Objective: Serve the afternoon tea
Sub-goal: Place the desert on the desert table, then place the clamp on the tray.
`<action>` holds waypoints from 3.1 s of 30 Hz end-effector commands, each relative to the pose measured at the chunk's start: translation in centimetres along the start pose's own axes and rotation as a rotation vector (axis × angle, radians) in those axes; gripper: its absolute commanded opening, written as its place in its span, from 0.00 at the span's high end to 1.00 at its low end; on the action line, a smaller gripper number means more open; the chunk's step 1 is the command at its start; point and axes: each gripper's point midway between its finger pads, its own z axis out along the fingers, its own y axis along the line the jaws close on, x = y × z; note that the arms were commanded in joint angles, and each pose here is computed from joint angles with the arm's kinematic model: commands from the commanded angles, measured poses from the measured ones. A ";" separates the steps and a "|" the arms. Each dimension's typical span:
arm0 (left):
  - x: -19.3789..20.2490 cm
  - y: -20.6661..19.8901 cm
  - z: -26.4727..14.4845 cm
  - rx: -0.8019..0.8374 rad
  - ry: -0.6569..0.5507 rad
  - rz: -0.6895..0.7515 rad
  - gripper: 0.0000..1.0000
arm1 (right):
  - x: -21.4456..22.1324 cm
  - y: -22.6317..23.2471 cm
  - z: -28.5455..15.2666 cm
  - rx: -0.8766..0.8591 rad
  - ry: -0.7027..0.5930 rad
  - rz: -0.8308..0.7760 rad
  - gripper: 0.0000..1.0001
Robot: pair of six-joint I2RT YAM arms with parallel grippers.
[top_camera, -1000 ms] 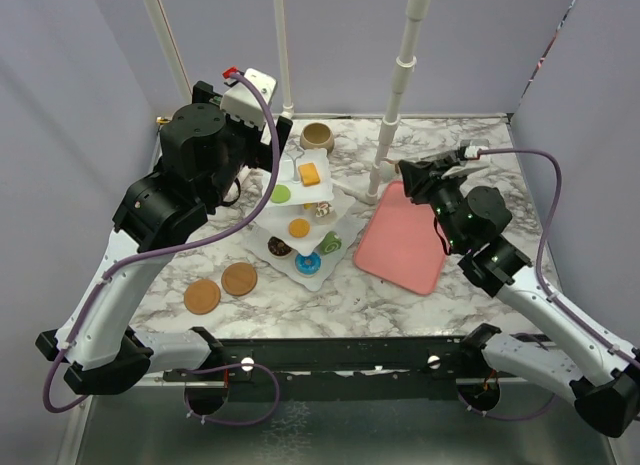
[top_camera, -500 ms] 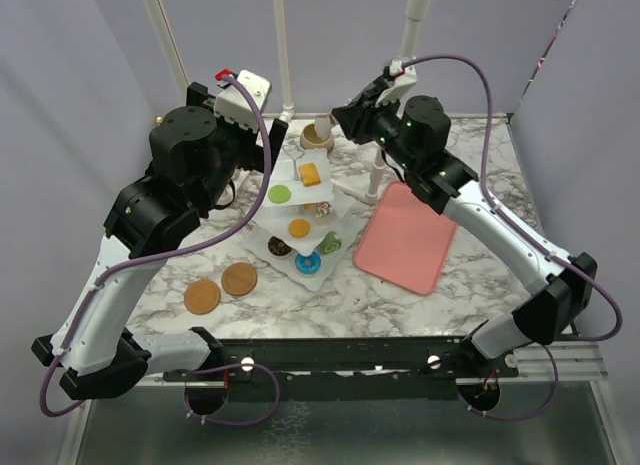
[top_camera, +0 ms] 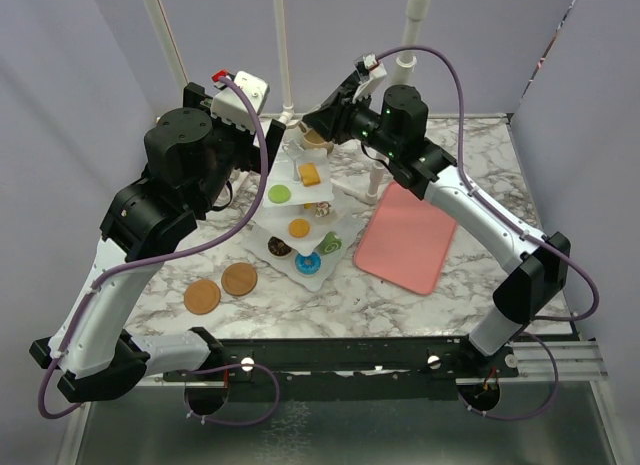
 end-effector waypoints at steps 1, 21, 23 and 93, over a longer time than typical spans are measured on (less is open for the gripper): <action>-0.3 0.5 -0.7 -0.002 -0.014 0.002 0.01 | -0.7 2.4 1.2 -0.122 -0.011 0.045 0.82; -0.1 0.6 -0.5 -0.012 -0.011 0.018 0.01 | 0.4 3.1 2.7 -0.186 0.020 0.125 0.56; -0.1 0.6 -0.5 -0.010 -0.013 0.012 0.01 | 0.2 3.2 2.6 -0.191 0.016 0.124 0.53; 3.4 -1.3 0.5 0.065 0.125 0.112 0.01 | 26.5 -29.2 -21.4 1.080 0.607 0.409 0.52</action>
